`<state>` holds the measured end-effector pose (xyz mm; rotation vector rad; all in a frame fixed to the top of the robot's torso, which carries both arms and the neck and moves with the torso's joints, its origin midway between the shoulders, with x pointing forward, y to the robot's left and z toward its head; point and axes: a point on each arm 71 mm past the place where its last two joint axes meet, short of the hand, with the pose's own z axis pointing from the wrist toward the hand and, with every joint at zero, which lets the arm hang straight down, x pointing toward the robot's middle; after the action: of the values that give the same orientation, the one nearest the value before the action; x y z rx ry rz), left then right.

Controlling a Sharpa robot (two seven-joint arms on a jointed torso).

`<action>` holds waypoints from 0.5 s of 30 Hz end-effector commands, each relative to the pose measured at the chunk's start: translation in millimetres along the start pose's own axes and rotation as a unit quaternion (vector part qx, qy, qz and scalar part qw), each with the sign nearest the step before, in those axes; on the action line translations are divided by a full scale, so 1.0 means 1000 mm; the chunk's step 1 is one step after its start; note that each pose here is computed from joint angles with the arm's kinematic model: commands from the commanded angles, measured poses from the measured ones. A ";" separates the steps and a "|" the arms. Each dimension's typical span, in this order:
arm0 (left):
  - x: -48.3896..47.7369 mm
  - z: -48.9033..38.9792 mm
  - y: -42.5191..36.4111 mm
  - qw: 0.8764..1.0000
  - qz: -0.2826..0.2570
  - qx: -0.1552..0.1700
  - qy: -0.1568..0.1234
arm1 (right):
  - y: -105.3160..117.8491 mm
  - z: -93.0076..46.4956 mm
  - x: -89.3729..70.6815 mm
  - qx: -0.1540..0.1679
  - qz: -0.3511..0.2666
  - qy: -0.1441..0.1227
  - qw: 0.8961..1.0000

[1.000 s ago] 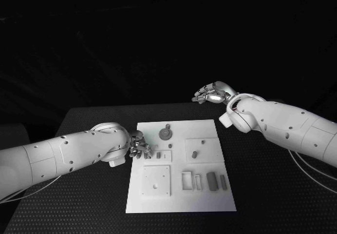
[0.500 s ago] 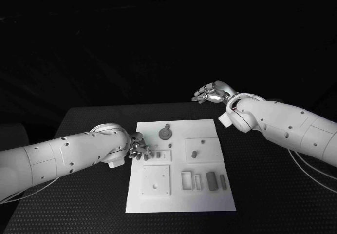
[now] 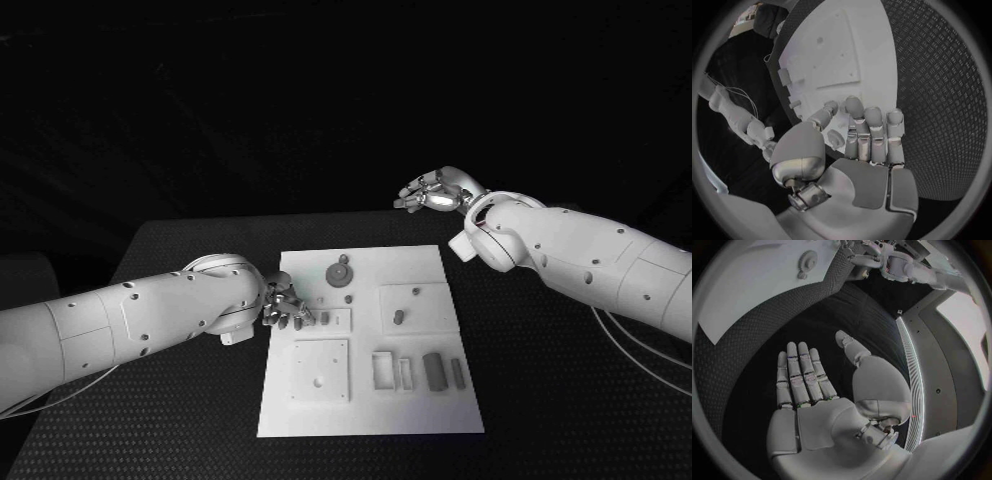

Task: Assemble the parts on the task board

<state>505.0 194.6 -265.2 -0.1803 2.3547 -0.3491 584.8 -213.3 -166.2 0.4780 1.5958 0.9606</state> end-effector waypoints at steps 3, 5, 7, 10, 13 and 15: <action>0.0038 0.0011 0.0093 1.000 -0.002 -0.018 0.003 | 0.000 0.000 0.001 -0.005 0.001 0.003 1.000; 0.0042 0.0007 0.0104 1.000 -0.014 -0.018 0.008 | 0.000 0.000 0.001 -0.004 0.001 0.003 1.000; 0.0038 0.0003 0.0110 1.000 -0.016 -0.018 0.006 | 0.000 -0.001 0.001 -0.004 0.001 0.003 1.000; 0.0019 -0.0008 0.0114 1.000 -0.020 -0.017 0.003 | 0.000 -0.001 0.002 -0.004 0.001 0.003 1.000; -0.0004 -0.0023 0.0134 1.000 -0.024 -0.017 -0.002 | -0.001 -0.001 0.001 -0.004 0.001 0.003 1.000; -0.0048 -0.0036 0.0125 0.999 -0.031 -0.015 -0.006 | -0.001 -0.001 0.001 -0.003 0.001 0.003 1.000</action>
<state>504.6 209.4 -266.2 -0.2427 2.3544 -0.3322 584.3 -213.9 -168.0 0.4805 1.5983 0.9594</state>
